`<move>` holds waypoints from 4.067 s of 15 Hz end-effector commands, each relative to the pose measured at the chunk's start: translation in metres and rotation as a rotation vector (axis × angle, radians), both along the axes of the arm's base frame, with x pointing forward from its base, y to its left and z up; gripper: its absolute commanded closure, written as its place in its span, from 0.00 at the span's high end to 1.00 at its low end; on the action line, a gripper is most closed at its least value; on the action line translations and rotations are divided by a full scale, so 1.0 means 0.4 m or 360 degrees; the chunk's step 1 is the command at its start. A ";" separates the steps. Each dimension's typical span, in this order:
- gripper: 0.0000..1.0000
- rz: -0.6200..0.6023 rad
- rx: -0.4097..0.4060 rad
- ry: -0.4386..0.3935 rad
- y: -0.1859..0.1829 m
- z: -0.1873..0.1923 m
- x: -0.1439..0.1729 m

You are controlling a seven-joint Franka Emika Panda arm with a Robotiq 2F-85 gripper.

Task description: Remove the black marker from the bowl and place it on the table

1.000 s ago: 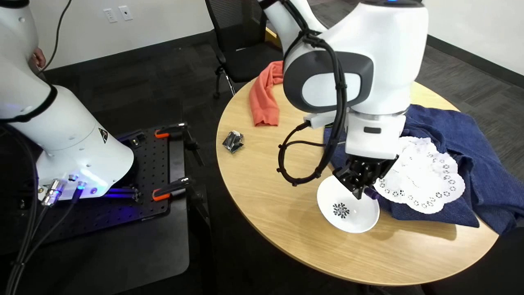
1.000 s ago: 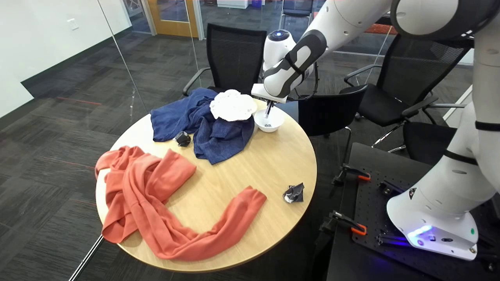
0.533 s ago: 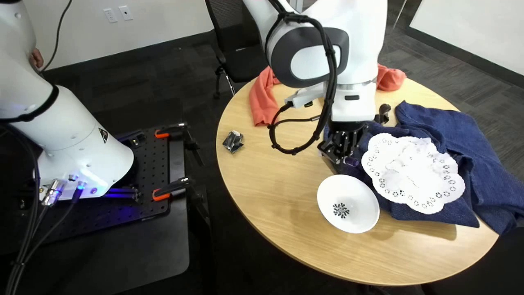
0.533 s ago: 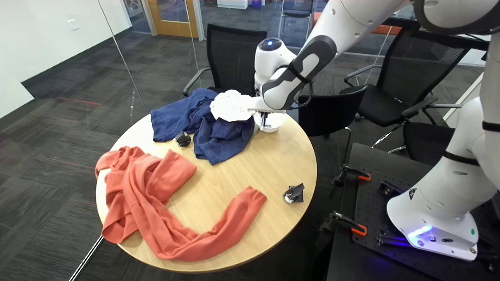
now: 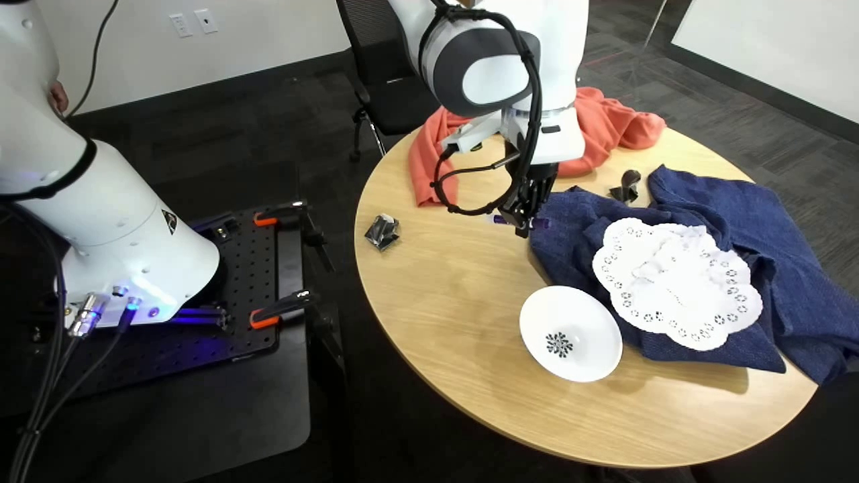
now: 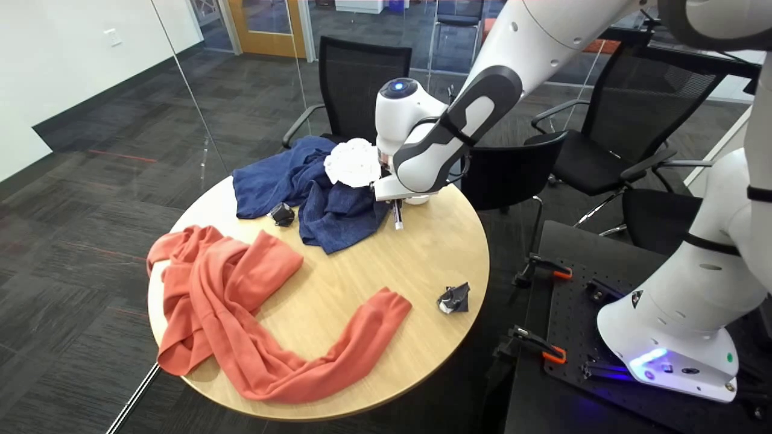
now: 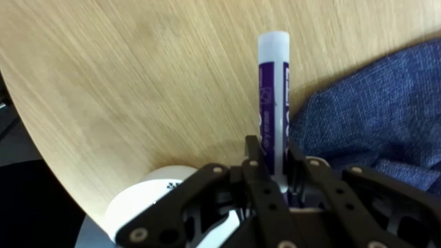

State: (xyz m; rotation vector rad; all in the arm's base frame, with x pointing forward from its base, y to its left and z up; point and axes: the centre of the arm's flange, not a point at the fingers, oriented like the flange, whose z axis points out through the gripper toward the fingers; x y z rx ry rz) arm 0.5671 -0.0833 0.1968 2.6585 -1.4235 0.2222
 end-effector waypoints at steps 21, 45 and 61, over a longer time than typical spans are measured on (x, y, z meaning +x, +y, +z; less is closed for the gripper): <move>0.05 0.0237 0.0502 -0.0067 0.178 -0.065 0.026; 0.90 0.0139 0.0442 -0.0131 0.229 -0.143 0.016; 1.00 0.0231 0.0436 -0.0238 0.250 -0.020 -0.021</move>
